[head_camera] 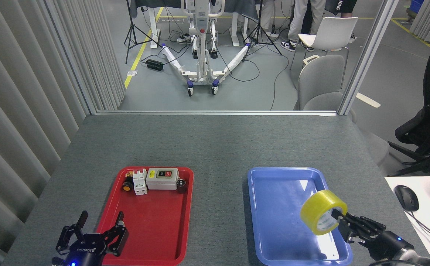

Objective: Place and move tape with both arms
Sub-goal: 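Lower the tape into the blue tray and open the right gripper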

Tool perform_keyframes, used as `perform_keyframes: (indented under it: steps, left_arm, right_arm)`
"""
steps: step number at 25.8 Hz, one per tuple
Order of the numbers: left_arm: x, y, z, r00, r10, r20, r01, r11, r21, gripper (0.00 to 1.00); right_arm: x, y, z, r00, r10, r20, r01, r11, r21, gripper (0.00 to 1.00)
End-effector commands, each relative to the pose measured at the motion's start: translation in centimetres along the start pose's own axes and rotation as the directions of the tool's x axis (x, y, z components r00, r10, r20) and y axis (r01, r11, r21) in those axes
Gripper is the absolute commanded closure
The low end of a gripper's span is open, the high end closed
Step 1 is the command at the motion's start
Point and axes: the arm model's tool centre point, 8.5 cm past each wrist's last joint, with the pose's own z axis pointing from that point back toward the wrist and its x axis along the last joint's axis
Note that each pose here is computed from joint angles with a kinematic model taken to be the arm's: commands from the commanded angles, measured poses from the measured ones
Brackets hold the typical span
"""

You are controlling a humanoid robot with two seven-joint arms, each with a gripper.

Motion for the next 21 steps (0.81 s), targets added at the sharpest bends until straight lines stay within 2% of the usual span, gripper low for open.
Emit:
perform_keyframes:
  steps: [1, 7, 12, 15, 18, 21]
  left_arm:
    - [-0.3, -0.6, 1.0, 0.999, -0.041, -0.021, 0.041, 0.999, -0.006, 0.02]
    - [-0.5, -2.3, 2.6, 0.997, -0.069, -0.019, 0.067, 0.995, -0.071, 0.01]
    - [-0.2, -2.7, 2.7, 0.998, -0.057, -0.007, 0.056, 0.995, -0.078, 0.01]
    - [0.0, -3.0, 2.7, 0.999, -0.038, -0.007, 0.038, 0.996, -0.077, 0.01]
    - [0.0, -3.4, 2.7, 0.999, -0.034, -0.008, 0.033, 0.996, -0.087, 0.01]
    - [0.5, -3.9, 2.6, 1.0, -0.018, -0.004, 0.018, 0.995, -0.097, 0.01]
  right_arm:
    - [-1.1, 0.0, -1.1, 0.995, -0.026, -0.098, 0.04, 0.989, 0.144, 0.71]
    - [-1.8, -2.3, -4.8, 0.985, -0.032, -0.168, 0.074, 0.965, 0.251, 0.71]
    - [-1.1, -3.0, -7.6, 0.979, -0.009, -0.202, 0.095, 0.902, 0.422, 0.71]
    - [-0.5, -3.5, -8.7, 0.974, -0.03, -0.223, 0.135, 0.872, 0.471, 0.71]
    - [0.5, -2.9, -9.9, 0.971, -0.046, -0.235, 0.168, 0.83, 0.532, 0.72]
    - [0.7, -3.4, -10.6, 0.966, -0.056, -0.25, 0.189, 0.818, 0.544, 0.72]
